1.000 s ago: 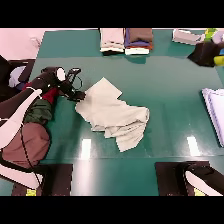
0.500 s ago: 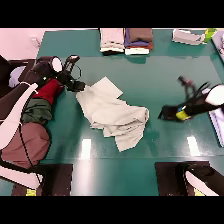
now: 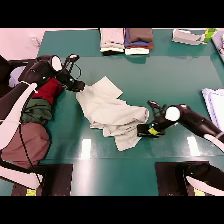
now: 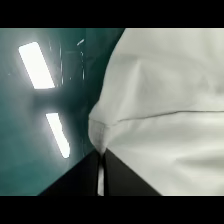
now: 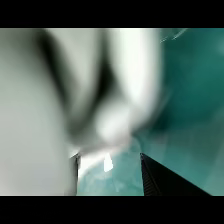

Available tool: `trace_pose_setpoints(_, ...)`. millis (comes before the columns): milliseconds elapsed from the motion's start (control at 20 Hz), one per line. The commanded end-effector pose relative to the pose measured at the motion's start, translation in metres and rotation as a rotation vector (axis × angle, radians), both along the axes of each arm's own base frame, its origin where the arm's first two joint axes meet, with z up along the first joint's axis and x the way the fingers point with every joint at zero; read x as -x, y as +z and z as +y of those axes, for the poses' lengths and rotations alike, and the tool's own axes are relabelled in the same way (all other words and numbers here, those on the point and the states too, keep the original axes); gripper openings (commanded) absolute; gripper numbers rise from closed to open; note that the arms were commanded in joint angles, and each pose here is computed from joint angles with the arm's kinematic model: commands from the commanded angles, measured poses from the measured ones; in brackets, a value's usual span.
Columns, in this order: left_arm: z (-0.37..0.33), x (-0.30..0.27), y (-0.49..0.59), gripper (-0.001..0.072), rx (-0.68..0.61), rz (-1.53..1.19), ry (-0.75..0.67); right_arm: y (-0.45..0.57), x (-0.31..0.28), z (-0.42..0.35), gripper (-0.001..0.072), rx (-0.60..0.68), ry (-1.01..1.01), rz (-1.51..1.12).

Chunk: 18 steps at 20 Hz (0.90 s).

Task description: Fold the shirts.

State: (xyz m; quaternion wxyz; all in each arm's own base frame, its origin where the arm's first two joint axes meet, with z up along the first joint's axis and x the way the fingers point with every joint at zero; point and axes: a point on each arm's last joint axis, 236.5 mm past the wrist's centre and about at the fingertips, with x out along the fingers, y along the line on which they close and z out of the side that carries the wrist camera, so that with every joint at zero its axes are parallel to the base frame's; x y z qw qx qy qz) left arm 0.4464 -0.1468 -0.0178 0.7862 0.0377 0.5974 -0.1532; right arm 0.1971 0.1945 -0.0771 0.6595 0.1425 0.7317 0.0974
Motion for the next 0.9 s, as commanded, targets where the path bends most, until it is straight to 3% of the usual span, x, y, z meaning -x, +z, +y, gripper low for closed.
trace_pose_setpoints(0,0.001,0.002,0.000,0.0025,-0.003,0.010,-0.002,-0.016,-0.003,0.022,0.0428,0.022,0.045,0.021)
trace_pose_setpoints(50,0.001,0.002,0.000,0.0024,-0.003,0.010,-0.002,-0.019,-0.003,0.024,0.0383,0.029,0.055,0.029)
trace_pose_setpoints(100,0.001,0.002,0.000,0.0025,-0.004,0.009,-0.002,-0.021,-0.003,0.024,0.0210,0.037,0.064,0.031)
trace_pose_setpoints(200,0.003,0.001,0.004,0.0024,-0.010,-0.004,-0.004,-0.022,-0.003,0.018,0.0042,0.068,0.092,0.015)
trace_pose_setpoints(350,0.010,-0.014,0.044,0.0024,-0.030,-0.129,-0.002,0.002,-0.015,-0.002,0.0023,0.092,0.085,-0.072)
trace_pose_setpoints(600,0.014,-0.030,0.188,0.0024,0.023,-0.470,0.012,0.081,-0.045,-0.076,0.0022,0.121,-0.103,-0.293)
trace_pose_setpoints(850,0.027,0.020,0.379,0.0024,0.142,-0.910,0.038,0.225,-0.080,-0.166,0.0022,0.172,-0.299,-0.678)
